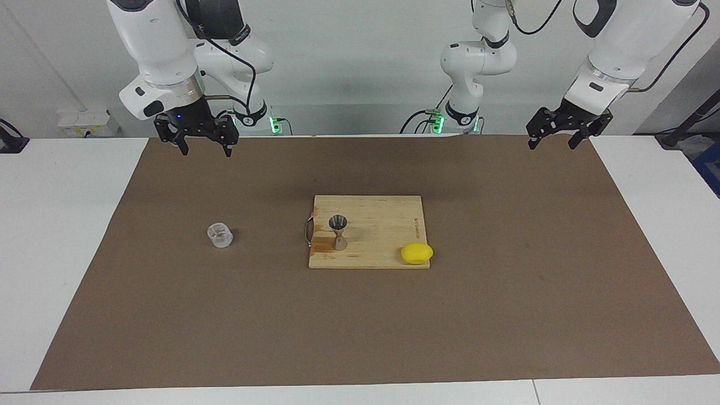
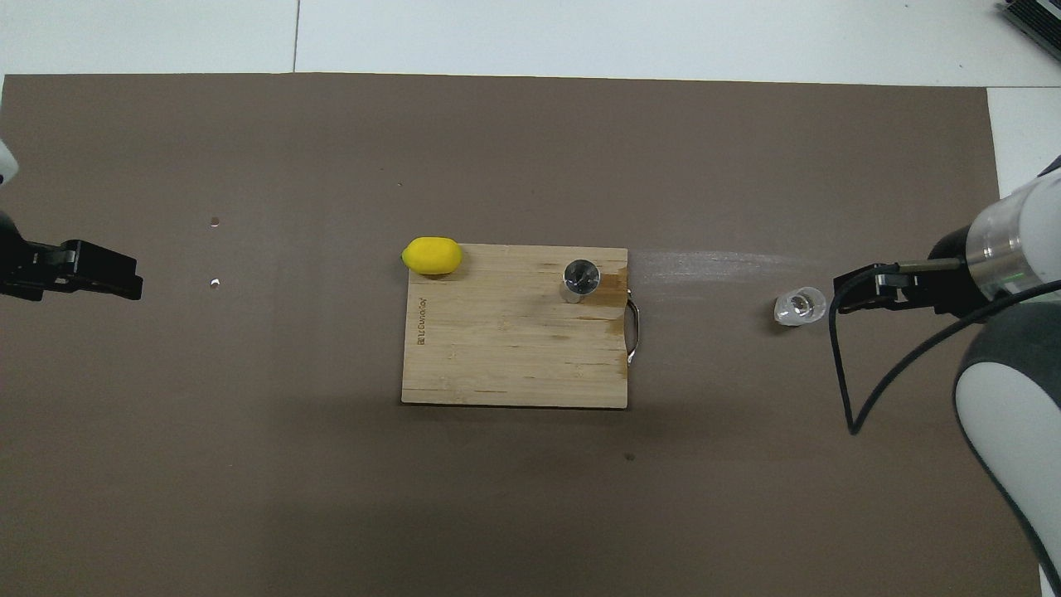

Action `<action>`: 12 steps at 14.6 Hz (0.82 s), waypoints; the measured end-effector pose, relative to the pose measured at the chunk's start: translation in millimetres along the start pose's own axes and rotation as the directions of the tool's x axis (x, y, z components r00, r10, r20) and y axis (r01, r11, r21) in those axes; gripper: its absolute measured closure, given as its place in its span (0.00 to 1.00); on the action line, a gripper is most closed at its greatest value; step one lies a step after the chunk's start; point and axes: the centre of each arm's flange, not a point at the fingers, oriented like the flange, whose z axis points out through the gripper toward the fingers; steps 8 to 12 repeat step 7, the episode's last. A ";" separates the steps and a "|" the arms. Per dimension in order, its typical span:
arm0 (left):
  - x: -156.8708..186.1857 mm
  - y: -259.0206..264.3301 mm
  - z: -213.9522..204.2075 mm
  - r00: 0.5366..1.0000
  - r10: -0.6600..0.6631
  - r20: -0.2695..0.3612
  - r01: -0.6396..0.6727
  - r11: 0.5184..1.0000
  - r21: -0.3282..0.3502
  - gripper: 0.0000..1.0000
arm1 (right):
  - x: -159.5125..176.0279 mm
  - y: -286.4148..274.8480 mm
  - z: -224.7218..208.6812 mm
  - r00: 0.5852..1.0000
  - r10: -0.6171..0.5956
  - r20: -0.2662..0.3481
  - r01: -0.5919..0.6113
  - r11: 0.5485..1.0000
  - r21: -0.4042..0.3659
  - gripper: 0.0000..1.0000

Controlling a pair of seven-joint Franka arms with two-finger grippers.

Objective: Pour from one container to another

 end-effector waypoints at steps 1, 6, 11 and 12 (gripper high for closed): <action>0.0 0.0 0.0 1.000 0.000 0.000 0.000 1.000 0.000 0.00 | 0.4 3.1 0.1 1.000 -0.003 0.000 0.003 1.000 0.001 0.00; 0.0 0.0 0.0 1.000 0.000 0.000 0.000 1.000 0.000 0.00 | 0.7 6.1 0.6 1.000 -0.007 0.002 0.007 1.000 0.005 0.00; 0.0 0.0 0.0 1.000 0.000 0.000 0.000 1.000 0.000 0.00 | 0.7 5.9 0.9 1.000 -0.007 0.003 0.007 1.000 0.007 0.00; 0.0 0.0 0.0 1.000 0.000 0.000 0.000 1.000 0.000 0.00 | 0.7 5.9 0.9 1.000 -0.007 0.003 0.007 1.000 0.007 0.00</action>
